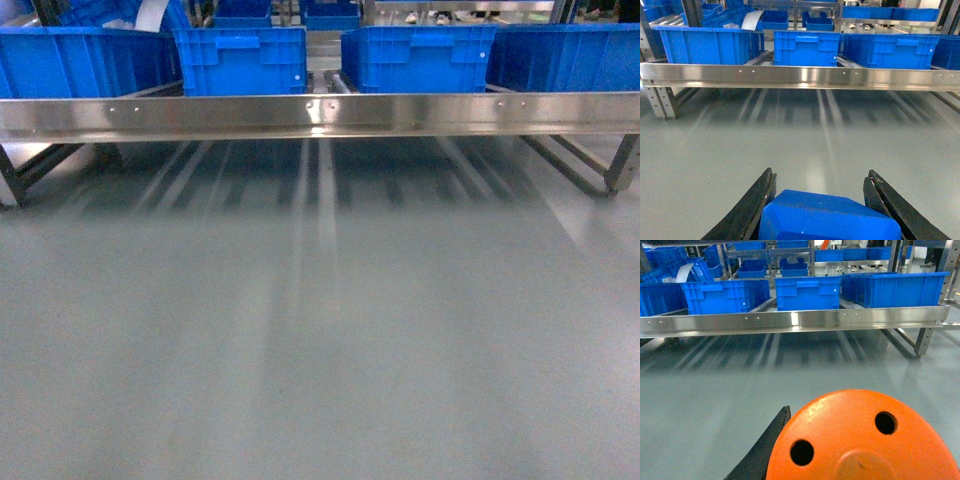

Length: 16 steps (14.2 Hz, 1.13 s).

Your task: Sort blue parts and orange caps into right shelf containers

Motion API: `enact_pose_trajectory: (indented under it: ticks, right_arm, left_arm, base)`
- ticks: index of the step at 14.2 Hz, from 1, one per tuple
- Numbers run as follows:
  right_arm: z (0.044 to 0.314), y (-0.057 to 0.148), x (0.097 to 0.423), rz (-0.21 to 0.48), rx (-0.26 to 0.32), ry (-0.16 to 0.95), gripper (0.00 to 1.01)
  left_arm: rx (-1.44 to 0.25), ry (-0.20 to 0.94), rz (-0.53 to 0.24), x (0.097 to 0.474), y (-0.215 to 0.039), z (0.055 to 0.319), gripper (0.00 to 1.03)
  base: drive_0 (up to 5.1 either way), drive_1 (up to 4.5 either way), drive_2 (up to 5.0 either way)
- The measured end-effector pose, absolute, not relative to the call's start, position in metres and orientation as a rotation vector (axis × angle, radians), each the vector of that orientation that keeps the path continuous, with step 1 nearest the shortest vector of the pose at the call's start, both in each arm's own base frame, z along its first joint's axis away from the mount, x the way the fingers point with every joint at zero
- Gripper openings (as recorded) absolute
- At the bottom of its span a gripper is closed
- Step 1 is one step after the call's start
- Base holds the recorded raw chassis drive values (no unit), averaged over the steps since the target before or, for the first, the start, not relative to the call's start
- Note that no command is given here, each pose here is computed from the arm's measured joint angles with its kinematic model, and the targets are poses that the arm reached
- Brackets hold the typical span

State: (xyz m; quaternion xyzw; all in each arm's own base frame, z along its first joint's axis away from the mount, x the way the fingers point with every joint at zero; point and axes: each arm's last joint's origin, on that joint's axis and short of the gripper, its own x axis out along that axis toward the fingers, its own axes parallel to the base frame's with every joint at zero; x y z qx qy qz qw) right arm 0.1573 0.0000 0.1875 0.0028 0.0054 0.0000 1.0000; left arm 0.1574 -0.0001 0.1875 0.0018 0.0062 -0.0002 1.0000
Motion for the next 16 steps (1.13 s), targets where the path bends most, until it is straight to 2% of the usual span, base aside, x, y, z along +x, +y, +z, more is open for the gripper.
enact_pose_trajectory:
  ticks: [16]
  right_arm:
    - [0.1873, 0.0000, 0.1573, 0.000, 0.006, 0.013, 0.43]
  left_arm:
    - [0.004, 0.011, -0.001, 0.1573, -0.0001, 0.1877, 0.45]
  base:
    - [0.1, 3.79, -4.2]
